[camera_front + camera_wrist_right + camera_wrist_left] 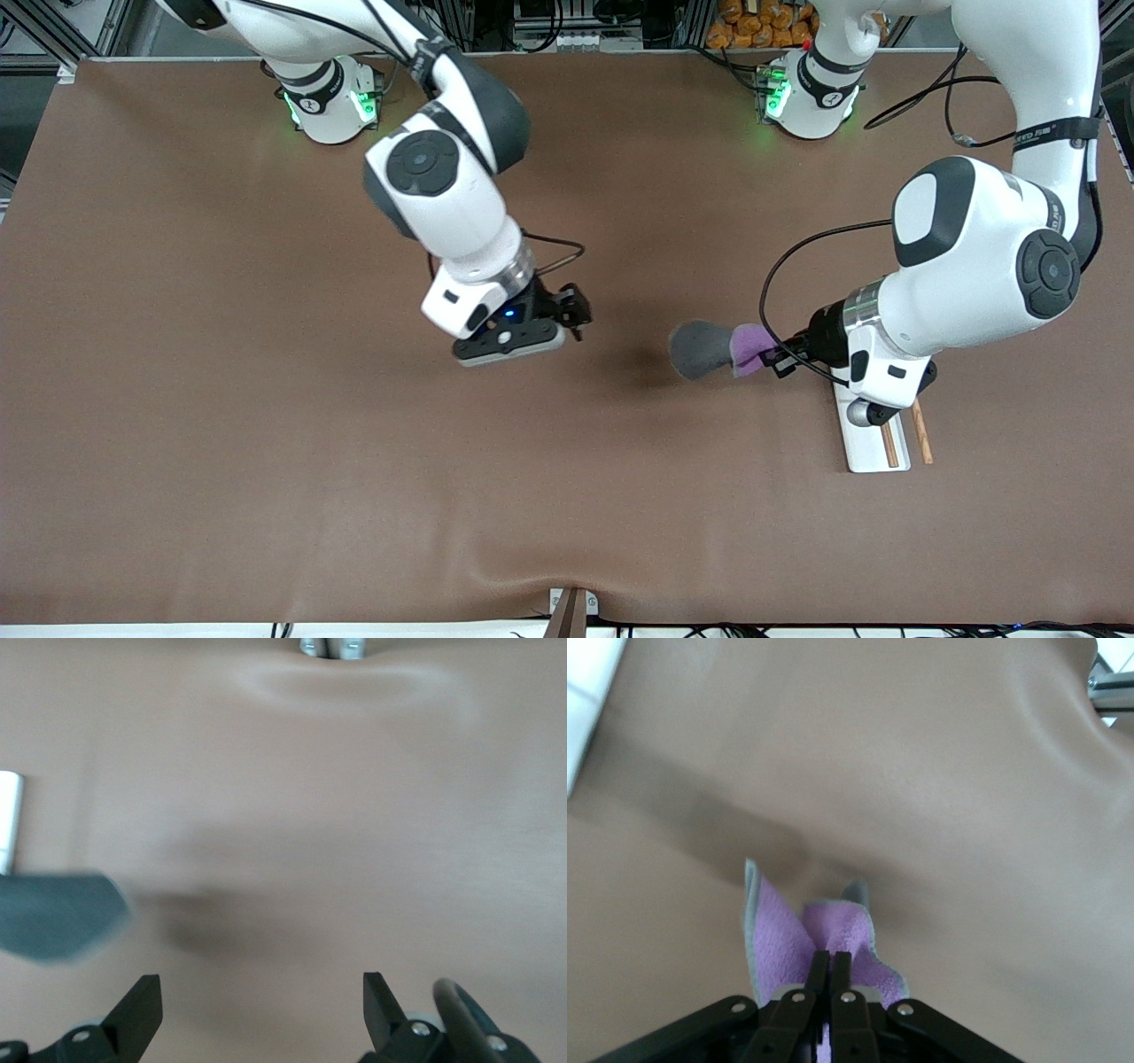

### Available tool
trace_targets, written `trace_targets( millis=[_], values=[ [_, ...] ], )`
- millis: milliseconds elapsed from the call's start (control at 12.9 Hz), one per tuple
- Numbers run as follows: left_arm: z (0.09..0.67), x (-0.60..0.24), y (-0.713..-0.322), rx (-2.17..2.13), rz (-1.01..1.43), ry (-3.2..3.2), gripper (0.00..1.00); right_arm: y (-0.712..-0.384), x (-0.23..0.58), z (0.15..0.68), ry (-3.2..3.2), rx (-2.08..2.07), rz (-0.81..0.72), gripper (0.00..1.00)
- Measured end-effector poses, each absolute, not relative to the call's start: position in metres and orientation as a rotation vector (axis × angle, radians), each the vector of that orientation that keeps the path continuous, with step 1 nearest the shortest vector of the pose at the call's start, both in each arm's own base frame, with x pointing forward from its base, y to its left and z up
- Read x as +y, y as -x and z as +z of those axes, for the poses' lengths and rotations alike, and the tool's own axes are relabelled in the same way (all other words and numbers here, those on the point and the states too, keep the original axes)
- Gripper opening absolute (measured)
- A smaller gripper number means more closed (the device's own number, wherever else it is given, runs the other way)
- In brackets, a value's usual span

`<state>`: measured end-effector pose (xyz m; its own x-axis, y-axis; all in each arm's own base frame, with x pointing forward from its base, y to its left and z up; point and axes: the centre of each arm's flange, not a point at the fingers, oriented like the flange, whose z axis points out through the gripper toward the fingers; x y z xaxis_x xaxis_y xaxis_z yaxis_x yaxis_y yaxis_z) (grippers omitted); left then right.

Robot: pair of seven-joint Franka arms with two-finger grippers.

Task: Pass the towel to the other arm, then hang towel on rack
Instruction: 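Carry the towel to the rack while the right gripper releases and withdraws, then lower the towel over the wooden rods with the left gripper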

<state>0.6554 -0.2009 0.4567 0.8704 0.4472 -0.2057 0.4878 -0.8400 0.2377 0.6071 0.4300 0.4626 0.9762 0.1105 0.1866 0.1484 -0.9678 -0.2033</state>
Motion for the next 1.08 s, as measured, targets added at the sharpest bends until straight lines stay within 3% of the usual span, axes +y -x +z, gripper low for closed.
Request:
trace_targets(
  millis=[309,773,1082],
  values=[
    [0.445,-0.177,-0.662,0.460,-0.164,-2.836,0.04,-0.621,0.342,0.479,2.997,-0.272,-0.168,1.00],
    [0.391,-0.104,-0.681,-0.012,-0.161,-2.986,0.04,-0.614,0.199,0.528,3.097,-0.284,0.011,1.00],
    [0.384,-0.092,-0.684,-0.269,-0.152,-3.041,0.04,-0.604,0.116,0.556,3.128,-0.170,0.122,1.00]
  ],
)
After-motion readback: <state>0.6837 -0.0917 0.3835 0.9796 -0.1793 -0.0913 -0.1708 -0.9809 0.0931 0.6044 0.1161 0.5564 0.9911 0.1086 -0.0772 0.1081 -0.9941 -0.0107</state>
